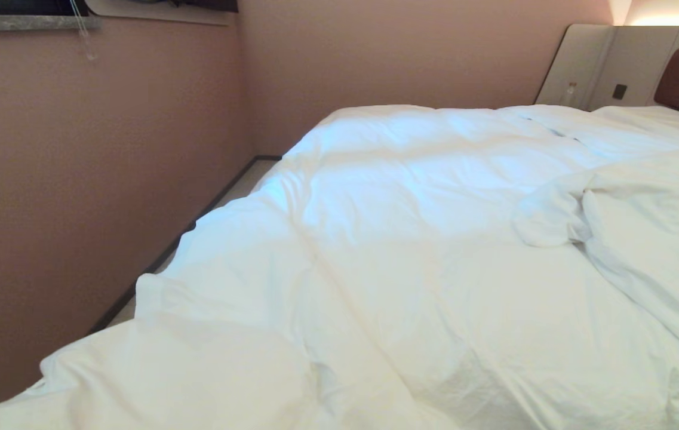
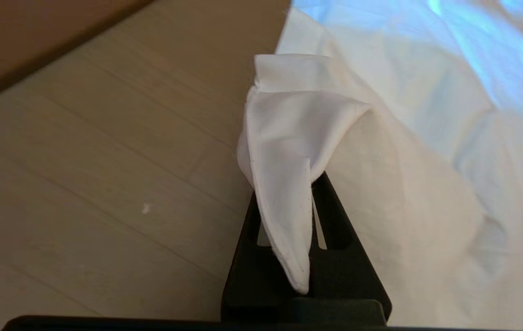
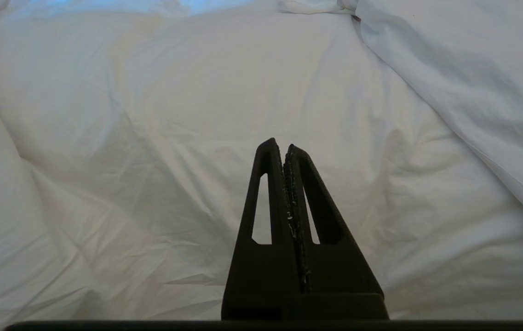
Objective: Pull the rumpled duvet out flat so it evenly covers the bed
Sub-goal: Flatten the corners of the folded blanket
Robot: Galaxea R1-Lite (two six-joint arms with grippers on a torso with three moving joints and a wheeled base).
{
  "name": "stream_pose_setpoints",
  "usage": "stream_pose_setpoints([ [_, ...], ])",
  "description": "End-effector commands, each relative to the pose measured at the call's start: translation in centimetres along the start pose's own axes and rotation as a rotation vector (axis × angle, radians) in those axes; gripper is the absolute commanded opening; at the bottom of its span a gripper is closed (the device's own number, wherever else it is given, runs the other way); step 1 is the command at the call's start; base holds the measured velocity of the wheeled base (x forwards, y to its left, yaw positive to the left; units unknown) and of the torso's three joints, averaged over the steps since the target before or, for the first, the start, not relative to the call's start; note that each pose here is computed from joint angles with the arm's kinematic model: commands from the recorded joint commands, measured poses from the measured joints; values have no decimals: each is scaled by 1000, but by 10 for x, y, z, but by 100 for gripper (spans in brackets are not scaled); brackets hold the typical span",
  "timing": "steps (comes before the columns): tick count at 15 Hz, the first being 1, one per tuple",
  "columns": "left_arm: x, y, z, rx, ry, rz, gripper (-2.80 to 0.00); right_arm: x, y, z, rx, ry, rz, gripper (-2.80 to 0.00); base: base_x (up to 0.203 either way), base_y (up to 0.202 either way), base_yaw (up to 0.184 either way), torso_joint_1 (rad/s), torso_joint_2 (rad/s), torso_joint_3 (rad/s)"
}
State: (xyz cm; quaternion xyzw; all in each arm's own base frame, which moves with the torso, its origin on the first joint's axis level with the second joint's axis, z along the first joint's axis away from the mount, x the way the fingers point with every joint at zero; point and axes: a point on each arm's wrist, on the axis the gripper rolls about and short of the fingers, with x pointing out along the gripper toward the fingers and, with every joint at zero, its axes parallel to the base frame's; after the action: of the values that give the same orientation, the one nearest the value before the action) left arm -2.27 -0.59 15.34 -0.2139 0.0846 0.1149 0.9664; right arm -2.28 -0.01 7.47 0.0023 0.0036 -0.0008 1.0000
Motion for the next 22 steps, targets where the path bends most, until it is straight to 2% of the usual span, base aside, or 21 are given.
stream_pose_setpoints([
  [1, 1, 1, -1, 13, 1, 31, -280, 0, 0, 0, 0, 1, 0, -280, 0, 0, 0, 0, 0, 0],
  [3, 1, 2, -1, 31, -16, 76, -280, 0, 0, 0, 0, 2, 0, -280, 0, 0, 0, 0, 0, 0],
  [7, 1, 7, 0, 113, -85, 295, -280, 0, 0, 0, 0, 2, 1, -280, 0, 0, 0, 0, 0, 0],
  [9, 0, 11, -4, 171, -51, 384, -280, 0, 0, 0, 0, 0, 1, -280, 0, 0, 0, 0, 0, 0],
  [14, -2, 17, -11, 304, 20, 525, -280, 0, 0, 0, 0, 1, 0, -280, 0, 0, 0, 0, 0, 0],
  [18, 5, 27, -30, 411, 114, 623, -280, 0, 0, 0, 0, 1, 0, -280, 0, 0, 0, 0, 0, 0],
  [22, 6, 30, -33, 433, 112, 707, -280, 0, 0, 0, 0, 1, 0, -280, 0, 0, 0, 0, 0, 0],
])
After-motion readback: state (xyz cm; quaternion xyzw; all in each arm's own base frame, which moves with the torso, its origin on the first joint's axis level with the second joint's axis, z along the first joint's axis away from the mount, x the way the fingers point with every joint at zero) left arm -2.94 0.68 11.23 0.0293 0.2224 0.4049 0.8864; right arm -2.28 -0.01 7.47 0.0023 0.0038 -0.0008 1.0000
